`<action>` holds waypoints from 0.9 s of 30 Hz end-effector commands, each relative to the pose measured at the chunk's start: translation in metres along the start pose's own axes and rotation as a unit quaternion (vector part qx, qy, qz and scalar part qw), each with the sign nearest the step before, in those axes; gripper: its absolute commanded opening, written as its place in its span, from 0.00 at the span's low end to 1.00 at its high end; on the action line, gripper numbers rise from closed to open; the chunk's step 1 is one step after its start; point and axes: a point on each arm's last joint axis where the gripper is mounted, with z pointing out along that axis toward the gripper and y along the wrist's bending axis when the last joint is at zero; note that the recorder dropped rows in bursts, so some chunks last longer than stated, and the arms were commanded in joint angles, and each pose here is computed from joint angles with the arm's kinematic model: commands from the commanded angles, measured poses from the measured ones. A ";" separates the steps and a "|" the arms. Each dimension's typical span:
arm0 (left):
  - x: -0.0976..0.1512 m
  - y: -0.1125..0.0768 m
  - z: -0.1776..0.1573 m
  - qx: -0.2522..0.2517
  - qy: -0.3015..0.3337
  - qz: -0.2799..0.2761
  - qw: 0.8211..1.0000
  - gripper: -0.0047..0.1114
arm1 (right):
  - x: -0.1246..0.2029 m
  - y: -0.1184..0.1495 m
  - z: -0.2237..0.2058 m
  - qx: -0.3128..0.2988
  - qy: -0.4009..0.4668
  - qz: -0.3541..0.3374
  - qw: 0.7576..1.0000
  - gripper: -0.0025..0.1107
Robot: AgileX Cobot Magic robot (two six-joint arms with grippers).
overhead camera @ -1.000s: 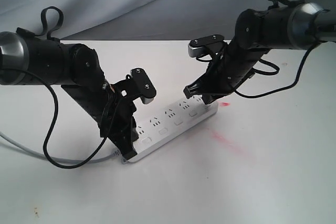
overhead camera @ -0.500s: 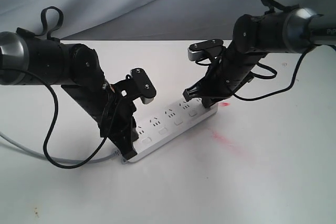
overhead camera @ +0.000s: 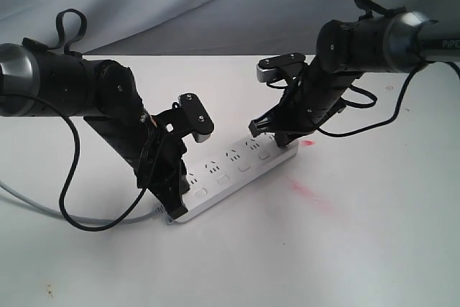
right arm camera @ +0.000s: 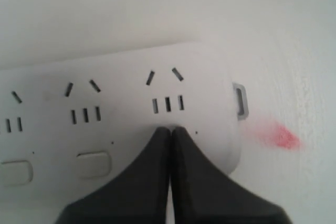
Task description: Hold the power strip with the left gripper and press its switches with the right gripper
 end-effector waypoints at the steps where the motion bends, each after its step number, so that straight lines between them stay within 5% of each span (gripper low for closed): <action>1: 0.008 -0.003 0.011 0.020 0.031 0.000 0.999 0.04 | -0.007 0.012 -0.043 -0.015 -0.049 0.004 0.999 0.02; 11: 0.009 -0.004 0.010 0.028 0.037 0.000 0.999 0.04 | -0.007 0.042 -0.046 -0.042 -0.052 -0.029 0.997 0.02; 27: 0.009 -0.004 0.010 0.028 0.038 0.000 0.999 0.04 | -0.003 0.043 -0.042 -0.030 -0.028 -0.038 0.998 0.02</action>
